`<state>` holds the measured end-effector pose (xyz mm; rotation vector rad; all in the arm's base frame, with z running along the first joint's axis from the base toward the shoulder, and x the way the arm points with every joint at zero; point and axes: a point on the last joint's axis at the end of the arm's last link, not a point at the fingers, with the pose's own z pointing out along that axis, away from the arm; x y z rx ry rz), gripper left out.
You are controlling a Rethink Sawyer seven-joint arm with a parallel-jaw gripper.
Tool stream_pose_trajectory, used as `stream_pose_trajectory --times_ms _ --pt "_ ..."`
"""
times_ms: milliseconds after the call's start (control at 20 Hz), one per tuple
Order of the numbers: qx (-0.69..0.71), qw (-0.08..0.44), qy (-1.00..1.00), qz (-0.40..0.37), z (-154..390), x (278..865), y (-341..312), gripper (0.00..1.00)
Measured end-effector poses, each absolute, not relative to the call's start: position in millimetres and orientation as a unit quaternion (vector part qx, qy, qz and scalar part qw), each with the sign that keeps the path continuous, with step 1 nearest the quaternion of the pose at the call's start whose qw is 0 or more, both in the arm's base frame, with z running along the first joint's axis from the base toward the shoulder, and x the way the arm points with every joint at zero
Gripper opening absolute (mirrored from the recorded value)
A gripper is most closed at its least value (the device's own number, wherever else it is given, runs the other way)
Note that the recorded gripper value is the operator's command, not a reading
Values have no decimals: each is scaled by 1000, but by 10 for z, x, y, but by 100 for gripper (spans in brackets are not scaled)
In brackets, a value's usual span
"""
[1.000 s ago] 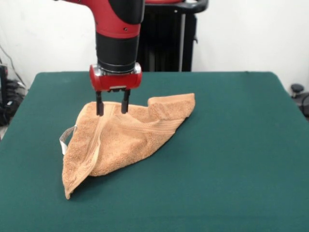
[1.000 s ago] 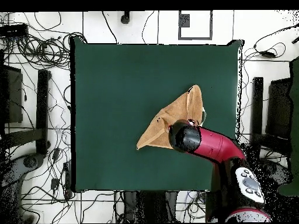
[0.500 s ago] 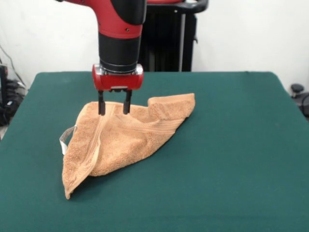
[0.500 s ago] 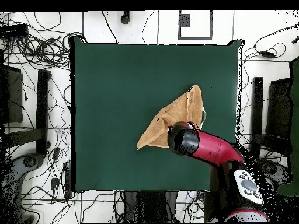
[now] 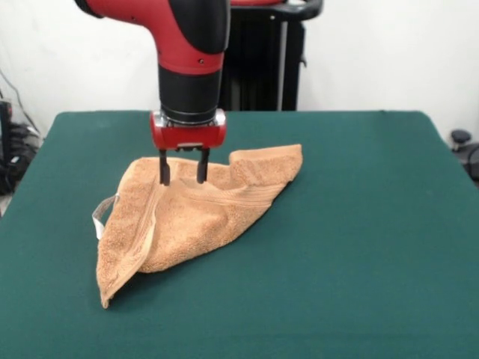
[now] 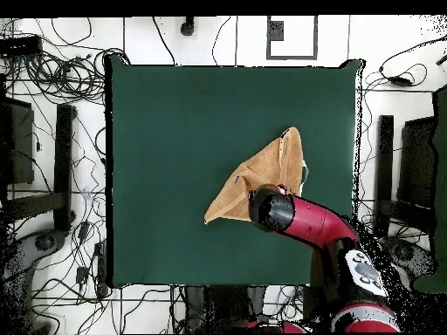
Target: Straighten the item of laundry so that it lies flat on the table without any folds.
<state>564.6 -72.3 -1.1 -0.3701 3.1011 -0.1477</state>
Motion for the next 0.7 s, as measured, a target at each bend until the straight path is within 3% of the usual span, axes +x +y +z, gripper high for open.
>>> stream_pose_trajectory --times_ms 700 --pt "-118 -3 992 -40 -289 5515 -658 100"
